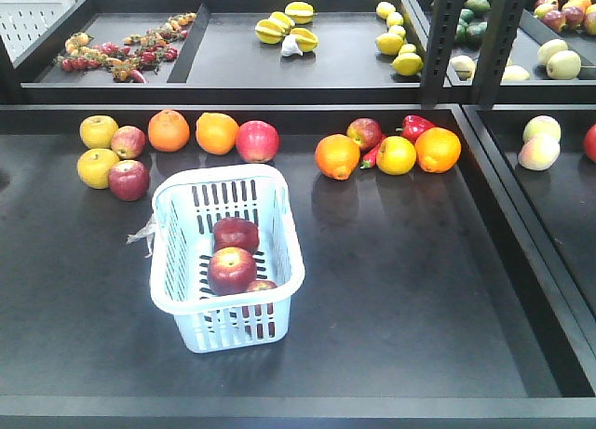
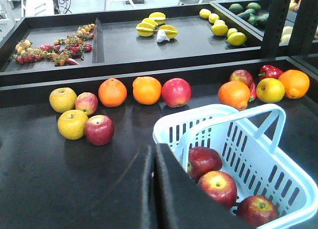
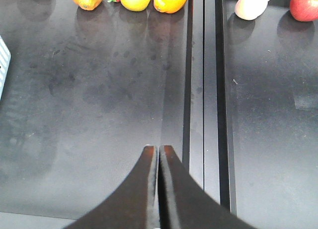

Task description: Pick three apples into basket with both arms

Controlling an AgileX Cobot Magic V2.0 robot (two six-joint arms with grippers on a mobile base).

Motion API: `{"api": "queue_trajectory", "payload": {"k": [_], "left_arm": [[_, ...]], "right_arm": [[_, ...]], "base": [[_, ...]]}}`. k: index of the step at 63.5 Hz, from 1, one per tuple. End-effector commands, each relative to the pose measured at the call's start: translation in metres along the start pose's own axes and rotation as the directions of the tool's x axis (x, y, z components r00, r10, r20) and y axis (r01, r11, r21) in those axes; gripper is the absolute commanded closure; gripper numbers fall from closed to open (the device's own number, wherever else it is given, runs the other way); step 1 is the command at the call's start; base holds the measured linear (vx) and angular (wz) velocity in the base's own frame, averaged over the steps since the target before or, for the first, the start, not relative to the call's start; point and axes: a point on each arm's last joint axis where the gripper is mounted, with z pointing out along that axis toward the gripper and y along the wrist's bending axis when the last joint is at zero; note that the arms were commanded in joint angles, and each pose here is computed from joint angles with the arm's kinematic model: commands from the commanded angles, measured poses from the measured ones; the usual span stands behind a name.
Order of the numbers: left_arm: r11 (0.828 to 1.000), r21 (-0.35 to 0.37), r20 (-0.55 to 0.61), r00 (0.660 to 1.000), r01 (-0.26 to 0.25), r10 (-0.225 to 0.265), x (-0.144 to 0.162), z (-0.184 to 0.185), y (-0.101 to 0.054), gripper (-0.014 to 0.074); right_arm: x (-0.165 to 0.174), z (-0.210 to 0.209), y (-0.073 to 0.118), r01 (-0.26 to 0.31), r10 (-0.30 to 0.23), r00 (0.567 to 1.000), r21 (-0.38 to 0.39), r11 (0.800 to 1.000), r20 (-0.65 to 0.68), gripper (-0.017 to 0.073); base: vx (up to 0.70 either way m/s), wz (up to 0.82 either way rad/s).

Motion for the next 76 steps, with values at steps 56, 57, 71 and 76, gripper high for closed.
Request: {"api": "queue_trajectory", "payload": {"k": [56,57,71,76], "left_arm": [[0.989,-0.122,0.355,0.934,0.088,-0.039,0.146,-0.063,0.002,0.0601],[0.988,-0.121,0.353,0.935,0.093,-0.044,0.149,-0.062,0.002,0.0601],[0.985,-0.159,0.296,0.955,0.073,-0.023,0.159,-0.064,0.004,0.0601],[0.984,-0.170,0.274,0.962,0.055,-0.007,0.160,-0.063,0.004,0.0601]], "right_arm": [[-0.011,-0.009,-0.003,-0.008,0.005,0.995,0.025,1.000,0.098,0.0568],[-0.011,-0.009,-0.003,-0.008,0.005,0.995,0.025,1.000,0.098,0.0568],[-0.011,-0.009,-0.003,-0.008,0.005,0.995,0.025,1.000,0.097,0.0568],[-0.011,-0.009,-0.003,-0.007,0.005,0.995,0.025,1.000,0.096,0.0568]], "base": [[0.00,0.00],[0.00,0.00],[0.00,0.00],[0.00,0.00]]}}
